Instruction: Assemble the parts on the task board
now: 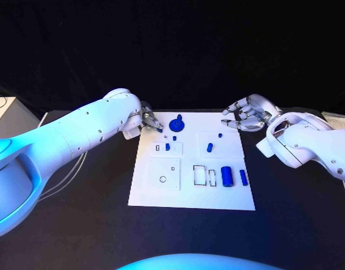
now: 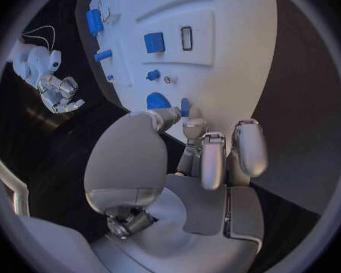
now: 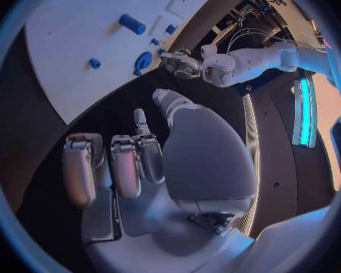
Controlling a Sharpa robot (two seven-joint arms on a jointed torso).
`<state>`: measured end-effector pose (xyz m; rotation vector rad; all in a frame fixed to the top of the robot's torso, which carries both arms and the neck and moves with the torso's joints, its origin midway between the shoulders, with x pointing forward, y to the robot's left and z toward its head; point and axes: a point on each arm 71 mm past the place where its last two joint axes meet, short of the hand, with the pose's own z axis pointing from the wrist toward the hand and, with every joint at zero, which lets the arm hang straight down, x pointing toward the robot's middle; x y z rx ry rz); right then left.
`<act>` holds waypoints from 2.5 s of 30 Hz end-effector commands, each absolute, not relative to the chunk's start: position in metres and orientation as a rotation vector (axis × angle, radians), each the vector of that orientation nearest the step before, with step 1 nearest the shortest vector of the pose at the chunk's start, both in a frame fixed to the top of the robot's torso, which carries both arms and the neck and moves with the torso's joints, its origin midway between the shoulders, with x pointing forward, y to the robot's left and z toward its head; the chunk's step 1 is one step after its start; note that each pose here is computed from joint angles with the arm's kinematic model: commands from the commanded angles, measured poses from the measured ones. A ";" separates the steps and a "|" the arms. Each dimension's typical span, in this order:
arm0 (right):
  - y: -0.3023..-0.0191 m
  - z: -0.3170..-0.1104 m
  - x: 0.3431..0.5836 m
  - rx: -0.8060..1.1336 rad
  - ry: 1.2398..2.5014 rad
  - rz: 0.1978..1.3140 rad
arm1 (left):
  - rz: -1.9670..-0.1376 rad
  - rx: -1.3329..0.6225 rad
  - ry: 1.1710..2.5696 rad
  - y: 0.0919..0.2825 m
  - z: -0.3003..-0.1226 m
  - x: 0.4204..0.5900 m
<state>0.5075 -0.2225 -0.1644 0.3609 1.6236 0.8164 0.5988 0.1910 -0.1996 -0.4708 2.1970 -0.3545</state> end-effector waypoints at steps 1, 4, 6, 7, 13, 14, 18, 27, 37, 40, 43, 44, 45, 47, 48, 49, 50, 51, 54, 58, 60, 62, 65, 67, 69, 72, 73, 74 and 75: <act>-0.221 -0.164 0.507 0.352 1.622 0.827 | -0.386 -0.488 2.208 0.188 -0.199 0.598; -0.222 -0.164 0.507 0.353 1.620 0.827 | -0.395 -0.495 2.202 0.189 -0.198 0.597; -0.223 -0.164 0.507 0.354 1.618 0.827 | -0.403 -0.499 2.199 0.189 -0.197 0.596; -0.223 -0.164 0.507 0.355 1.618 0.826 | -0.408 -0.502 2.197 0.189 -0.197 0.595; -0.224 -0.164 0.507 0.356 1.616 0.825 | -0.440 -0.512 2.189 0.187 -0.193 0.592; -0.224 -0.164 0.507 0.356 1.616 0.825 | -0.444 -0.512 2.188 0.188 -0.193 0.591; -0.225 -0.164 0.508 0.358 1.616 0.823 | -0.457 -0.503 2.188 0.189 -0.190 0.587; -0.229 -0.163 0.508 0.367 1.602 0.818 | -0.477 -0.446 2.178 0.191 -0.181 0.574; -0.236 -0.160 0.511 0.413 1.535 0.853 | -0.451 -0.362 2.147 0.191 -0.179 0.561; -0.237 -0.159 0.512 0.436 1.511 0.867 | -0.437 -0.337 2.139 0.190 -0.180 0.558; -0.239 -0.158 0.513 0.462 1.488 0.887 | -0.427 -0.318 2.138 0.189 -0.182 0.555; -0.240 -0.158 0.514 0.479 1.476 0.900 | -0.424 -0.310 2.139 0.188 -0.184 0.554; -0.241 -0.157 0.514 0.491 1.469 0.908 | -0.422 -0.305 2.140 0.188 -0.184 0.553; -0.243 -0.157 0.516 0.520 1.447 0.930 | -0.416 -0.288 2.149 0.186 -0.187 0.551; -0.243 -0.156 0.516 0.531 1.438 0.938 | -0.414 -0.283 2.153 0.186 -0.187 0.551; -0.244 -0.156 0.517 0.540 1.430 0.945 | -0.411 -0.276 2.158 0.185 -0.189 0.550; -0.245 -0.156 0.517 0.547 1.424 0.949 | -0.409 -0.270 2.162 0.184 -0.190 0.549; -0.245 -0.156 0.517 0.553 1.418 0.954 | -0.407 -0.264 2.166 0.184 -0.191 0.548; -0.247 -0.155 0.518 0.566 1.403 0.961 | -0.404 -0.249 2.177 0.181 -0.194 0.546; -0.249 -0.154 0.518 0.579 1.386 0.965 | -0.400 -0.231 2.189 0.179 -0.199 0.543; -0.250 -0.154 0.519 0.584 1.378 0.967 | -0.397 -0.225 2.193 0.178 -0.201 0.542; -0.251 -0.153 0.519 0.587 1.370 0.968 | -0.394 -0.218 2.196 0.178 -0.203 0.541; -0.252 -0.153 0.520 0.591 1.362 0.970 | -0.390 -0.210 2.199 0.177 -0.205 0.539; -0.254 -0.152 0.520 0.596 1.356 0.972 | -0.386 -0.202 2.201 0.177 -0.207 0.538; -0.254 -0.152 0.520 0.598 1.352 0.972 | -0.384 -0.197 2.202 0.177 -0.208 0.538; -0.255 -0.152 0.520 0.600 1.347 0.972 | -0.380 -0.191 2.201 0.177 -0.208 0.537; -0.256 -0.152 0.520 0.600 1.346 0.971 | -0.378 -0.190 2.201 0.177 -0.209 0.537; -0.256 -0.151 0.520 0.601 1.345 0.971 | -0.377 -0.190 2.199 0.177 -0.209 0.537; -0.256 -0.151 0.520 0.601 1.344 0.971 | -0.377 -0.191 2.198 0.177 -0.209 0.537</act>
